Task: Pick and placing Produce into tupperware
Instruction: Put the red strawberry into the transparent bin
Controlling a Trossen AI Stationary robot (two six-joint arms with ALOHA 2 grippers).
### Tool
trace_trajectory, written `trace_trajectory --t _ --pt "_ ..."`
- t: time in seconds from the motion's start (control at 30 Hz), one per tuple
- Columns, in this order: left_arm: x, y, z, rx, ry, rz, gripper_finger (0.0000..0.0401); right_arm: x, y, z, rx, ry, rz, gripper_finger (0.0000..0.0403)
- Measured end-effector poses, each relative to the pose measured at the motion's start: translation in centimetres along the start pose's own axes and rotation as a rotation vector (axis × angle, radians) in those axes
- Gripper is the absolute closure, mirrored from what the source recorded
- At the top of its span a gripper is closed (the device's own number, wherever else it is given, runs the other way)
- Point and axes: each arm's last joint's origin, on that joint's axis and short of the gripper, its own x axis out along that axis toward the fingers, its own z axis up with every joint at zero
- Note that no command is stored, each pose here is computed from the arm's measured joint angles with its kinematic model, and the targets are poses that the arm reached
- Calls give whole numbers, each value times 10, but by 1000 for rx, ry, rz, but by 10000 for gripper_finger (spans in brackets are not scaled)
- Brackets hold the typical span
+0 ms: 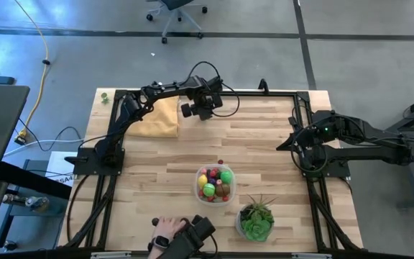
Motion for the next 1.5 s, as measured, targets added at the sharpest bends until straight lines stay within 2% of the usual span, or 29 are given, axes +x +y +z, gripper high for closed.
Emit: trace_trajectory --t 0.93,1.2,1.5 --pt "14 0 3 -35 -9 -35 249 0 0 0 0 0 0 402" --pt "14 1 2 -101 -6 -25 249 0 0 0 0 0 0 402" --pt "15 2 2 -122 -3 -11 249 0 0 0 0 1 0 402"
